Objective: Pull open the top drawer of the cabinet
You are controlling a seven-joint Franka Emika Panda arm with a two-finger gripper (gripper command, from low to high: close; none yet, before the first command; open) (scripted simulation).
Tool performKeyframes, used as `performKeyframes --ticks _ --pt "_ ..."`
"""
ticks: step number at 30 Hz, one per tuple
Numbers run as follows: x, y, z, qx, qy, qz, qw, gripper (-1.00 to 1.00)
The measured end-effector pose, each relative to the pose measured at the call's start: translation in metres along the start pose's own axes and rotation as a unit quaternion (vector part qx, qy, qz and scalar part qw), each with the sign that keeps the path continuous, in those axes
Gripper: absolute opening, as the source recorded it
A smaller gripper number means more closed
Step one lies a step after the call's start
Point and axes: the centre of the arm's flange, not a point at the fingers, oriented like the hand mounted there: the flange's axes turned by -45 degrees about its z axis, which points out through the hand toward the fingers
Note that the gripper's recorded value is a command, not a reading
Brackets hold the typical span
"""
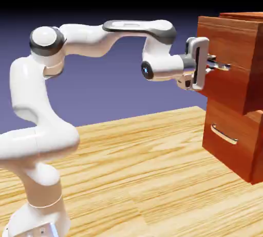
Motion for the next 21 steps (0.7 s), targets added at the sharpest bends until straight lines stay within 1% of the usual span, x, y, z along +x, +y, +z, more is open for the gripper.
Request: performKeyframes --ticks 2,6,18,19,21 --pt "0.0 0.0 -0.017 0.0 0.0 0.0 1.0 -1.0" --pt "0.0 0.0 -0.026 0.0 0.0 -0.001 1.0 -1.0" --pt "0.0 0.0 -0.129 0.0 0.0 0.0 1.0 -1.0" --pt "0.0 0.0 -0.13 0.0 0.0 0.0 1.0 1.0" --pt "0.0 0.0 -0.13 0.0 0.0 0.0 1.0 1.0"
